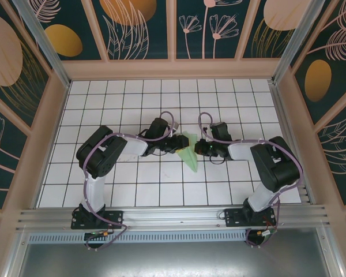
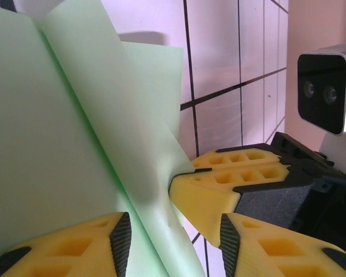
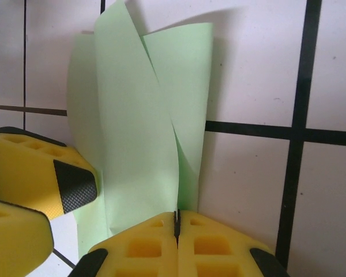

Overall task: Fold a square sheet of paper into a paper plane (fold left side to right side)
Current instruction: Fourth fold the wing at the center of the table.

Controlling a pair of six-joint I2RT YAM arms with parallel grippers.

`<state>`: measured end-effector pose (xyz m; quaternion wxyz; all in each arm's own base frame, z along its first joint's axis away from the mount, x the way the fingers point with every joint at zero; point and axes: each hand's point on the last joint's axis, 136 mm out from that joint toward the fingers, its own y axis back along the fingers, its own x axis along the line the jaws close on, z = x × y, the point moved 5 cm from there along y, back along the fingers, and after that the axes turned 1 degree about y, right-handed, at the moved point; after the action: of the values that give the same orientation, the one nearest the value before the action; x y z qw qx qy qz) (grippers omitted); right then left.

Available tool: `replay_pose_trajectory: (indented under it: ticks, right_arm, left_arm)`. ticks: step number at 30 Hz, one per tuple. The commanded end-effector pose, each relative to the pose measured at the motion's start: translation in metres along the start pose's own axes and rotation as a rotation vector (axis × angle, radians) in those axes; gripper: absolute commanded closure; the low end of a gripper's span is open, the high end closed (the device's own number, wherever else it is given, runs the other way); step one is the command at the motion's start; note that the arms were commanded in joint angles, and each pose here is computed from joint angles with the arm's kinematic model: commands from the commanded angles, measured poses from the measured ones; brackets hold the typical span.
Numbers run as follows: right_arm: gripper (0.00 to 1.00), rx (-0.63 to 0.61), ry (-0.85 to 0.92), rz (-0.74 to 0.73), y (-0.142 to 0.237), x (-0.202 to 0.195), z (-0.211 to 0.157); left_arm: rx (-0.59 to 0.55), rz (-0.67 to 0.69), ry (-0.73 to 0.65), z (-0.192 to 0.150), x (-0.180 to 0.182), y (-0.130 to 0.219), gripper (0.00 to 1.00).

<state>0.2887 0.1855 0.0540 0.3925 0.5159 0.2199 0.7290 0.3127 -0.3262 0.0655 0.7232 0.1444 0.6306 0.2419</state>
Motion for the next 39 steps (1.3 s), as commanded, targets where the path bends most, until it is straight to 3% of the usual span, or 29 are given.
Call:
replay_pose_trajectory:
  ticks: [1, 5, 7, 11, 17, 27, 39]
  right_arm:
    - [0.94, 0.084, -0.009, -0.079, -0.009, -0.013, -0.018]
    - [0.94, 0.090, -0.005, -0.089, -0.009, -0.013, -0.019]
    - [0.94, 0.091, -0.002, -0.090, -0.009, -0.012, -0.019]
    - [0.94, 0.096, 0.006, -0.097, -0.010, -0.012, -0.019]
    - [0.94, 0.109, 0.015, -0.104, -0.013, -0.011, -0.020]
    - [0.94, 0.124, 0.021, -0.114, -0.015, -0.011, -0.023]
    - [0.92, 0.127, 0.036, -0.126, -0.015, -0.010, -0.021]
  left_arm:
    - [-0.048, 0.088, -0.045, 0.013, -0.004, 0.016, 0.49]
    - [-0.094, 0.153, -0.083, 0.025, -0.010, 0.036, 0.47]
    - [-0.089, 0.118, -0.088, 0.027, -0.016, 0.038, 0.49]
    - [-0.044, -0.009, -0.083, 0.027, -0.030, 0.025, 0.62]
    - [0.015, -0.062, -0.107, 0.028, -0.039, 0.001, 0.65]
    - [0.046, -0.001, -0.071, 0.027, -0.011, -0.020, 0.65]
    - [0.074, 0.157, -0.028, 0.006, 0.035, -0.022, 0.65]
